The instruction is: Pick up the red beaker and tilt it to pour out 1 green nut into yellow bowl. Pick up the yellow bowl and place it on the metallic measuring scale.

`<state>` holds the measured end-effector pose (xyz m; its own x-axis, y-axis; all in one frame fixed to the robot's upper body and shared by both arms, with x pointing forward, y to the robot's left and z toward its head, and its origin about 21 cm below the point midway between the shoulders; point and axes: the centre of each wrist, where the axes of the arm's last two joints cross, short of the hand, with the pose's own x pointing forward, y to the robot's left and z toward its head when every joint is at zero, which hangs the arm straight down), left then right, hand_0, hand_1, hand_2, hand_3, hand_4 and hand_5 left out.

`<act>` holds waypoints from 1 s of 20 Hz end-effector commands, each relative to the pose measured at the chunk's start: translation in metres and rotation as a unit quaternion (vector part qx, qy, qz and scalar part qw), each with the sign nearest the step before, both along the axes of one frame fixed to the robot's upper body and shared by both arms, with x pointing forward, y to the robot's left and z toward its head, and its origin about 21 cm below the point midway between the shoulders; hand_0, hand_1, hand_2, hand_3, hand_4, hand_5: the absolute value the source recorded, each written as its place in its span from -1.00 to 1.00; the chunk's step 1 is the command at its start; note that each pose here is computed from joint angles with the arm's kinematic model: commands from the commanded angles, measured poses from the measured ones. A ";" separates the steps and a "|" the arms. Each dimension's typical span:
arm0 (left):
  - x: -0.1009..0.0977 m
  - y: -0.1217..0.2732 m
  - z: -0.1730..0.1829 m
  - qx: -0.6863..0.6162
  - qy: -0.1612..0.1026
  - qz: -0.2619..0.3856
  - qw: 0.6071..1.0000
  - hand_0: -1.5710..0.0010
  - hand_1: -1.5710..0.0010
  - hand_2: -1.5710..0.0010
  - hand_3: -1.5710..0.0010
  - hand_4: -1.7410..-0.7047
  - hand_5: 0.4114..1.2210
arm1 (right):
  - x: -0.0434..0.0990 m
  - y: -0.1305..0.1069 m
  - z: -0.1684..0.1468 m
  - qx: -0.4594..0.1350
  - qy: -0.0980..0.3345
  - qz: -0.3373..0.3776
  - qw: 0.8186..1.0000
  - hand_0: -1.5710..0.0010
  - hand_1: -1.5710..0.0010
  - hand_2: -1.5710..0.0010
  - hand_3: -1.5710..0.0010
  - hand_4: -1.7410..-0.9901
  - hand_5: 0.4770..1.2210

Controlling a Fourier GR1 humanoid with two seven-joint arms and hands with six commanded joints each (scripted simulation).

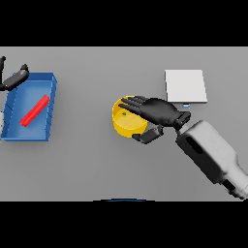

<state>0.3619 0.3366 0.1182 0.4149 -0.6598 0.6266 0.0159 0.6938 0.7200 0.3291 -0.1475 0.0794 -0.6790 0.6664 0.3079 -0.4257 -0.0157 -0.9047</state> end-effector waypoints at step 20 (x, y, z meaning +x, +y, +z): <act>0.000 -0.006 0.005 -0.006 -0.004 -0.001 1.000 1.00 1.00 1.00 1.00 0.83 -0.21 | 0.017 0.016 -0.039 -0.070 0.040 0.049 0.996 1.00 1.00 0.96 0.92 0.19 -0.30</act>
<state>0.3619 0.3306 0.1235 0.4078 -0.6534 0.6378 0.0112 0.7020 0.7120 0.3461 -0.1311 0.0406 -0.7190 0.6396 0.2718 -0.4871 -0.1847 -0.8536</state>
